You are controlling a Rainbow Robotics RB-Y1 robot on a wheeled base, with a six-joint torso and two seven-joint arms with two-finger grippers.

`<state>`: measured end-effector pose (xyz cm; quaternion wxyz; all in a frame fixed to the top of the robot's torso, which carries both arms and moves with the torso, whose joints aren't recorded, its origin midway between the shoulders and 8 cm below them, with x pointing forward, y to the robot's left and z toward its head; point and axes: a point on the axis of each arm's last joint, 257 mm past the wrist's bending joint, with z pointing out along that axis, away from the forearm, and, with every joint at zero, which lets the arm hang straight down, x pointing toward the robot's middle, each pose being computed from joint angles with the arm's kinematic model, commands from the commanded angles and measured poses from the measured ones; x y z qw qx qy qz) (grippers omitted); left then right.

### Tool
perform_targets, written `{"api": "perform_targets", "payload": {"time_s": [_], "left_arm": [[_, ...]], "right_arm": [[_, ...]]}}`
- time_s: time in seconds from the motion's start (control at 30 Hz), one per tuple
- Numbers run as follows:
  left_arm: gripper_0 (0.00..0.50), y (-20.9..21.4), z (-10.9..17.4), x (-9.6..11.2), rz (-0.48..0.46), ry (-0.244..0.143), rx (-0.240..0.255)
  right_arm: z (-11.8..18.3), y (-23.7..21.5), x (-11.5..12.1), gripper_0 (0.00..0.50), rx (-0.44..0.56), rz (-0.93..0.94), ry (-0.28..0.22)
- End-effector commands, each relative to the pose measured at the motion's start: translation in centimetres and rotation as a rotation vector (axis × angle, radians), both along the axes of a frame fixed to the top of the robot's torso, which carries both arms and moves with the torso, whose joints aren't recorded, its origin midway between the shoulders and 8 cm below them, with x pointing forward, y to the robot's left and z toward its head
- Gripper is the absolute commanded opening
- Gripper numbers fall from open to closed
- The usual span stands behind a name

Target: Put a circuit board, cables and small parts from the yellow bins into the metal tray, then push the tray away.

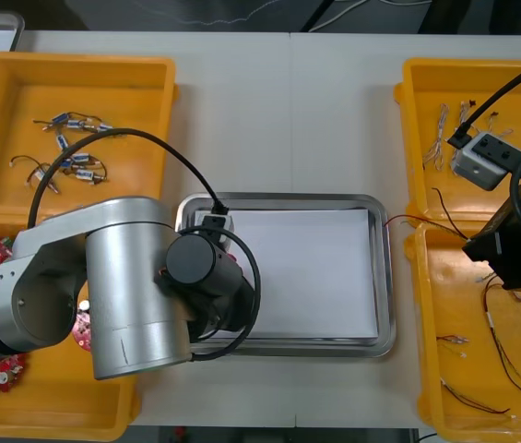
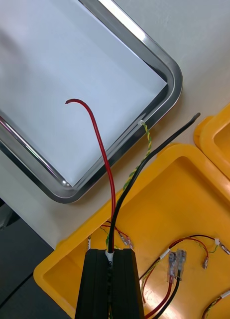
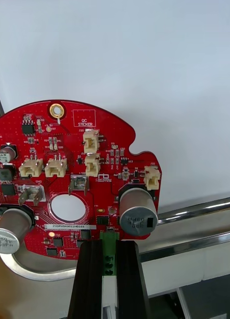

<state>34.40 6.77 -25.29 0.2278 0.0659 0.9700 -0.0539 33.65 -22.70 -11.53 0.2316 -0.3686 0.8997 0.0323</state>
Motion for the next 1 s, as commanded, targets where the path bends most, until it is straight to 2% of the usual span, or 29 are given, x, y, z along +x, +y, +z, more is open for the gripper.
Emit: {"api": "perform_targets", "payload": {"time_s": [0.03, 0.23, 0.4, 0.63, 1.0], "left_arm": [[0.0, -2.0, 0.1, -0.3, 0.011, -0.015, -0.033], [0.0, -2.2, -1.7, 0.0, 0.022, -0.023, -0.026], [0.0, -2.9, -2.4, 0.2, 0.022, -0.031, -0.05], [0.0, -2.9, -3.6, 0.1, 0.032, -0.021, -0.045], [0.0, -3.6, -4.1, 0.7, 0.043, -0.028, -0.067]], "right_arm": [[1.0, -0.3, -0.1, 0.0, -0.03, 0.001, -0.02], [0.9, -0.4, -0.1, 0.0, -0.035, 0.0, -0.018], [0.9, -0.5, -0.2, 0.0, -0.037, -0.001, -0.017], [0.9, -0.6, -0.1, 0.0, -0.042, -0.004, -0.02], [0.9, -0.6, -0.1, 0.0, -0.038, -0.006, -0.015]]}}
